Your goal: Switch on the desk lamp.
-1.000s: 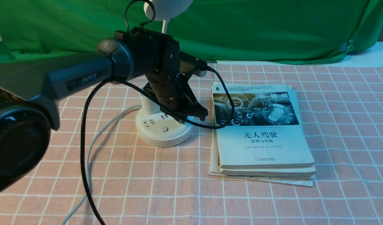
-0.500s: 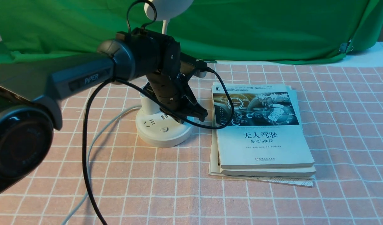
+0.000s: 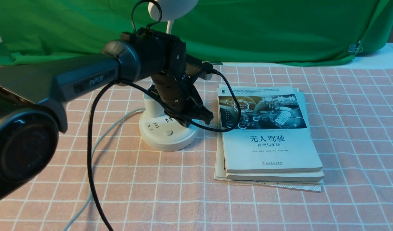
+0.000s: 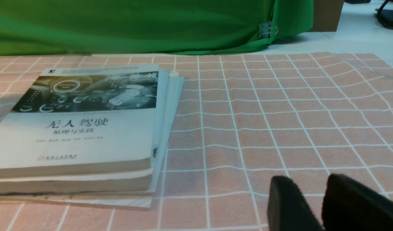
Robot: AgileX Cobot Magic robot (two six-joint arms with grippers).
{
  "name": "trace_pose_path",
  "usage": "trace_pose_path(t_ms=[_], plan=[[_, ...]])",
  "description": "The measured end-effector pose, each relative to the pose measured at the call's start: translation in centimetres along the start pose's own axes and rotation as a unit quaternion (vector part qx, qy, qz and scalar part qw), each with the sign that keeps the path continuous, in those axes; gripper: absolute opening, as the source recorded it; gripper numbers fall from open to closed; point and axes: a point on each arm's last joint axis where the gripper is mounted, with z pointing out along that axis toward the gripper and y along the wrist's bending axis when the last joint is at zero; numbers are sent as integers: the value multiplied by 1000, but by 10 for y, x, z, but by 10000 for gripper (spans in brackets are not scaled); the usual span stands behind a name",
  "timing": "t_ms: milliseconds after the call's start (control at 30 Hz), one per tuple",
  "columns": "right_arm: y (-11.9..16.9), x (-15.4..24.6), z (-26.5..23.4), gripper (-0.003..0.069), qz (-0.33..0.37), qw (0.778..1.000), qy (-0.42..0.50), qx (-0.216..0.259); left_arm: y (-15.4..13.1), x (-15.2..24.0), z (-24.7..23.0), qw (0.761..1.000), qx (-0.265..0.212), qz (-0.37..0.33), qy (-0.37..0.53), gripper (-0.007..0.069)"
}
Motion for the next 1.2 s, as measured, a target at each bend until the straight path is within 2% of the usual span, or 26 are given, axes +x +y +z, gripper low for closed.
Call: trace_pose_path(t_ms=[233, 433, 600, 733, 967, 1133, 1200], plan=[[0, 0, 0, 241, 0, 1000, 0, 0, -1, 1, -16, 1000, 0, 1, -5, 21], [0, 0, 0, 241, 0, 1000, 0, 0, -4, -2, -80, 999, -5, 3, -50, 21], [0, 0, 0, 241, 0, 1000, 0, 0, -8, 9, -125, 1000, 1, -3, -29, 21], [0, 0, 0, 241, 0, 1000, 0, 0, -10, 21, -145, 1000, 2, -11, -28, 21], [0, 0, 0, 241, 0, 1000, 0, 0, -18, 80, -174, 997, -1, -67, -38, 21], [0, 0, 0, 241, 0, 1000, 0, 0, -27, 149, -195, 988, 0, -127, -88, 21], [0, 0, 0, 241, 0, 1000, 0, 0, -29, 162, -204, 984, 1, -139, -113, 21]])
